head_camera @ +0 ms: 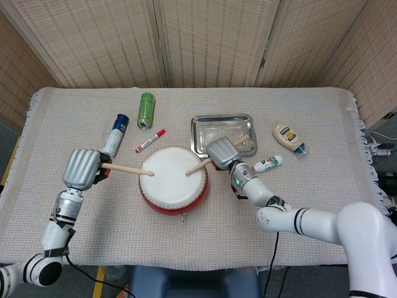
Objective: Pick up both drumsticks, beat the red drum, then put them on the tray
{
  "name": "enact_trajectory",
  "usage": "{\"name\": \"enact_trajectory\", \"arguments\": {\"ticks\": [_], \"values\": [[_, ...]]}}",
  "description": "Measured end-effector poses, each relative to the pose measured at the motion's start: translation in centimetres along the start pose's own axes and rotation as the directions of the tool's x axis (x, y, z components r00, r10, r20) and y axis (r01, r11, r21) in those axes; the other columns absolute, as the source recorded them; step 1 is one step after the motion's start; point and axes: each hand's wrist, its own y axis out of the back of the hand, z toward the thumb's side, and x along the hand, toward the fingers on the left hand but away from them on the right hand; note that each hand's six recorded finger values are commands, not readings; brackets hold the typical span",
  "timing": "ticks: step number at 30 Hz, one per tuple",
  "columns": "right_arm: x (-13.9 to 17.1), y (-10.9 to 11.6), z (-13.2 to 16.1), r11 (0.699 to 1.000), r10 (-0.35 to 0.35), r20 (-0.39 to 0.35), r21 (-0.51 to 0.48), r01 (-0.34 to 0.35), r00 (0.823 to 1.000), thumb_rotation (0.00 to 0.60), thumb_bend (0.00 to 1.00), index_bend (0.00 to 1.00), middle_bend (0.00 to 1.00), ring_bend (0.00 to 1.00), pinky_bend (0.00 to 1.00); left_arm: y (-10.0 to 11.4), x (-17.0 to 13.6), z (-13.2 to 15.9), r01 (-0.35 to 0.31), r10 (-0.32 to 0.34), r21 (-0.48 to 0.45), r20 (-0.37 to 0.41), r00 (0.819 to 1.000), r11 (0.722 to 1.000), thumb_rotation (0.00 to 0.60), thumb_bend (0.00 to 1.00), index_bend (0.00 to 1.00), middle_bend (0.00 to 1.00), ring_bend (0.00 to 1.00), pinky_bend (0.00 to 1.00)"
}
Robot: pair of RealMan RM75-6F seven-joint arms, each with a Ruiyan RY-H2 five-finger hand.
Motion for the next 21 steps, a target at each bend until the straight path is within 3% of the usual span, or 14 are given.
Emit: {"name": "enact_trajectory", "arguments": {"ticks": [6, 16, 21], "values": [[0.9, 2.1, -2.2, 0.991, -0.055, 0.024, -0.118, 0.058, 0.998, 0.6, 0.86, 1.0, 1.0, 1.0, 1.0, -0.2, -0.8, -1.0, 0.001, -0.001, -0.009, -0.014, 1.0, 1.0, 0.6, 0.57, 0.91, 1.0, 1.0, 1.0], [-1.1, 1.0, -7.8, 0.986, -0.032, 0.136, -0.161, 0.054, 0.99, 0.6, 0.85, 1.0, 1.0, 1.0, 1.0, -1.6, -1.7, -3.2, 0.034, -0.034, -0.015, -0.055, 0.998, 0.999, 0.6, 0.57, 0.91, 1.0, 1.0, 1.0], [-3.1, -0.3, -9.8, 0.988, -0.003, 0.189, -0.149, 0.032, 0.982, 0.6, 0.68, 1.0, 1.0, 1.0, 1.0, -1.5, -1.9, -4.3, 0.037, -0.038, -0.016, -0.081, 0.996, 0.999, 0.6, 0.57, 0.91, 1.0, 1.0, 1.0]]}}
